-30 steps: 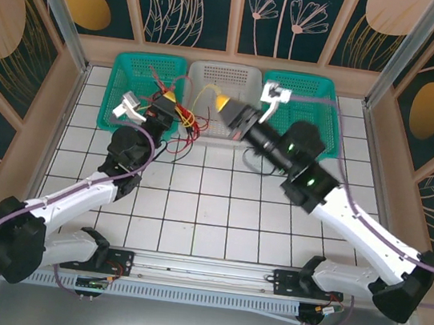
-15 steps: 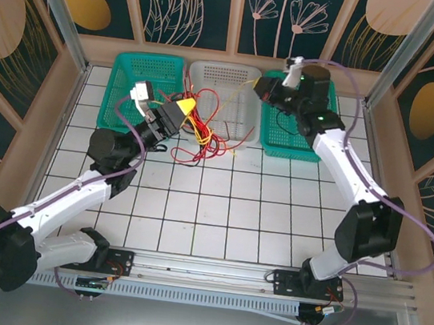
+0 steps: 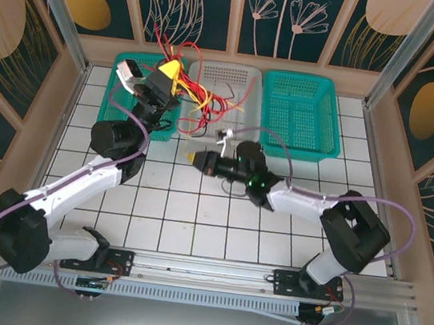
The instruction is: Untangle the cables
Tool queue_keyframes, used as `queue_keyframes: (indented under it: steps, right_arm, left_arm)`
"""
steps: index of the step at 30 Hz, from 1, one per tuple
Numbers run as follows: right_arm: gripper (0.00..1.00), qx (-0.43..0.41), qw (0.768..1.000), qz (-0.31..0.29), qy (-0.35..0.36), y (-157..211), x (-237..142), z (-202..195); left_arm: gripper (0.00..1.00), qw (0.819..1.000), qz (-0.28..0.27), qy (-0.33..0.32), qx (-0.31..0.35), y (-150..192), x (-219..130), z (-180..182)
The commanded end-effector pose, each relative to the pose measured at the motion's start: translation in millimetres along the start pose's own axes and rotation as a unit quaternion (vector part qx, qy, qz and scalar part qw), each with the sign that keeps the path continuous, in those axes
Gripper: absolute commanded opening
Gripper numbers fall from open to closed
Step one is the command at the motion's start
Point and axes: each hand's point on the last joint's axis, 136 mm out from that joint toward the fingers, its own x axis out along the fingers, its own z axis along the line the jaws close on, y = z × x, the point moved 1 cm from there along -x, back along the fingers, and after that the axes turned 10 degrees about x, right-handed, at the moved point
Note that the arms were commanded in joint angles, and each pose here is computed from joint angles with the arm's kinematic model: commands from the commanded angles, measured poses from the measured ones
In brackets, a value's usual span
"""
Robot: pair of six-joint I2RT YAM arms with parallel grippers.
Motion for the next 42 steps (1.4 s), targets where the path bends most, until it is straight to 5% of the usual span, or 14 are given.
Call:
queue_keyframes:
  steps: [1,4,8,18,24,30,35,42]
  right_arm:
    - [0.0,-0.031,0.991,-0.08,-0.1,-0.4,-23.8,80.5]
    - [0.0,-0.077,0.991,-0.073,-0.08,27.8,-34.7,106.9]
    - [0.0,-0.123,0.985,-0.095,-0.08,33.6,-65.8,150.7]
    - [0.0,-0.204,0.937,-0.282,-0.003,-75.8,-178.8,237.8]
    - [0.0,-0.168,0.923,-0.324,0.121,-173.3,-213.4,188.6]
    - [0.0,-0.123,0.913,-0.333,0.201,-226.2,-232.0,122.1]
    - [0.0,-0.12,0.907,-0.331,0.231,-233.7,-235.2,101.3]
    - [0.0,-0.157,0.928,-0.283,0.182,-205.6,-201.1,144.5]
  left_arm:
    - [0.0,0.972,-0.128,-0.138,0.138,-48.6,-27.1,26.4]
    - [0.0,0.941,-0.148,-0.228,0.2,-56.6,-58.0,59.9]
    - [0.0,0.926,-0.116,-0.279,0.227,-44.0,-86.2,92.1]
    - [0.0,0.918,-0.035,-0.342,0.198,-8.8,-154.2,135.0]
    - [0.0,0.95,0.065,-0.268,0.146,32.8,-162.0,121.5]
    - [0.0,0.964,0.103,-0.231,0.087,54.4,-185.2,113.1]
    - [0.0,0.957,0.097,-0.264,0.068,58.0,-202.6,133.0]
    - [0.0,0.929,0.098,-0.35,0.073,64.4,-219.2,182.8]
